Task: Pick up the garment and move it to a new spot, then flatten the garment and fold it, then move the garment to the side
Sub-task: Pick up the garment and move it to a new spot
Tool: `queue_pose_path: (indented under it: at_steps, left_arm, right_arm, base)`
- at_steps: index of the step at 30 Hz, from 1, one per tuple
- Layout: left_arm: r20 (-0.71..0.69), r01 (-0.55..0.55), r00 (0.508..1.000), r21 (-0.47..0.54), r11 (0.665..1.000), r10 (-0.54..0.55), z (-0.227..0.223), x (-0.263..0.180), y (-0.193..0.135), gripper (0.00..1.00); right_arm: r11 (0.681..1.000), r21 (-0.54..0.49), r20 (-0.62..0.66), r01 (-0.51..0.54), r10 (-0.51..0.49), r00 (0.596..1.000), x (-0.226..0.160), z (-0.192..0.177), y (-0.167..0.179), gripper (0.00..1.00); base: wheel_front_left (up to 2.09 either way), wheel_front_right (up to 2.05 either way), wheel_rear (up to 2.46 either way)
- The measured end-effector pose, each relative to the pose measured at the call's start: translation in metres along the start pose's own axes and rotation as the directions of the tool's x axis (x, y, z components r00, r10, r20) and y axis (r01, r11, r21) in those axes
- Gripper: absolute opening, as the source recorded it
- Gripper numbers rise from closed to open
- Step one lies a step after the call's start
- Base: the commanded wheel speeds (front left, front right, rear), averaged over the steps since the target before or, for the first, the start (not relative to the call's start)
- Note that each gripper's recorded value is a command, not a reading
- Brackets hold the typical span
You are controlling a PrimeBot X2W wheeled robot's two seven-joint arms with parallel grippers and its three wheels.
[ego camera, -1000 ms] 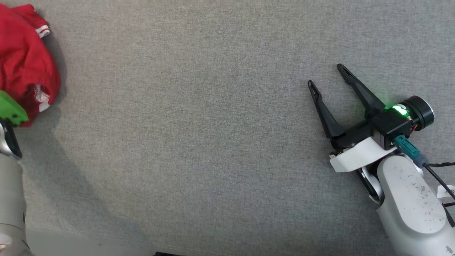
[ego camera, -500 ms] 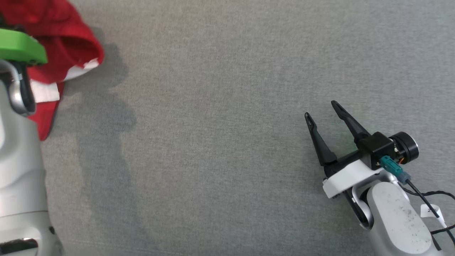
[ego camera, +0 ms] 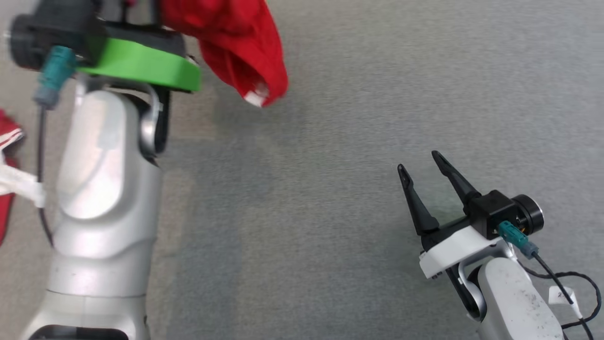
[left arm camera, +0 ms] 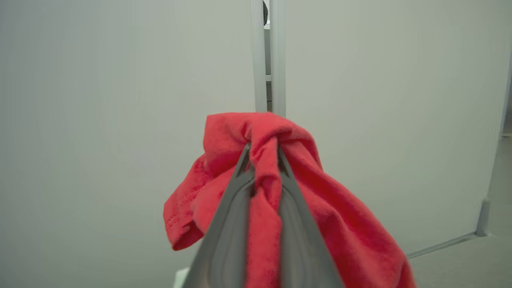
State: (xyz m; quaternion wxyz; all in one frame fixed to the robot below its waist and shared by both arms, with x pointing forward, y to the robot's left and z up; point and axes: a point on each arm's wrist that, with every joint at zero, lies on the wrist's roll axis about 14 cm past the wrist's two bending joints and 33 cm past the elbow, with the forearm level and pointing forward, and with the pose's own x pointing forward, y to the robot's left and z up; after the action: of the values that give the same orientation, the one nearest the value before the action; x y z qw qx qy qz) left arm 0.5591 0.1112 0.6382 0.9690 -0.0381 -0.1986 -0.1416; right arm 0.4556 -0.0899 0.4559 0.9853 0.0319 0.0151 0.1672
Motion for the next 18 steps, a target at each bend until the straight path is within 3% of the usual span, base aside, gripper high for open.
queue_pose_path:
  at_steps: [5,8,13,14,16,18]
  left_arm:
    - [-0.021,0.126,0.991,-0.131,0.983,-0.130,-0.018,0.006,-0.062,0.00]
    - [-0.047,0.193,0.977,-0.230,0.954,-0.209,-0.033,-0.001,-0.100,0.00]
    - [-0.118,0.210,0.957,-0.340,0.917,-0.263,-0.057,-0.024,-0.142,0.00]
    - [-0.140,0.200,0.955,-0.344,0.917,-0.261,-0.062,-0.031,-0.145,0.25]
    - [-0.183,0.180,0.950,-0.344,0.922,-0.253,-0.072,-0.045,-0.148,1.00]
    - [-0.226,0.151,0.946,-0.331,0.931,-0.234,-0.080,-0.061,-0.146,1.00]
  right_arm:
    - [0.996,-0.010,-0.003,0.086,-0.086,0.996,-0.022,0.005,-0.025,1.00]
    - [0.990,-0.017,-0.008,0.137,-0.137,0.991,-0.037,0.006,-0.039,1.00]
    - [0.980,-0.026,-0.014,0.197,-0.197,0.980,-0.061,0.008,-0.053,1.00]
    - [0.979,-0.027,-0.012,0.204,-0.205,0.979,-0.064,0.010,-0.054,1.00]
    - [0.977,-0.028,-0.004,0.214,-0.214,0.977,-0.069,0.013,-0.055,1.00]
    - [0.975,-0.029,0.007,0.219,-0.219,0.976,-0.073,0.018,-0.055,1.00]
  base:
    - [0.00,0.00,0.00]
    - [0.00,0.00,0.00]
    - [0.00,0.00,0.00]
    - [0.00,0.00,0.00]
    - [0.00,0.00,0.00]
    - [0.00,0.00,0.00]
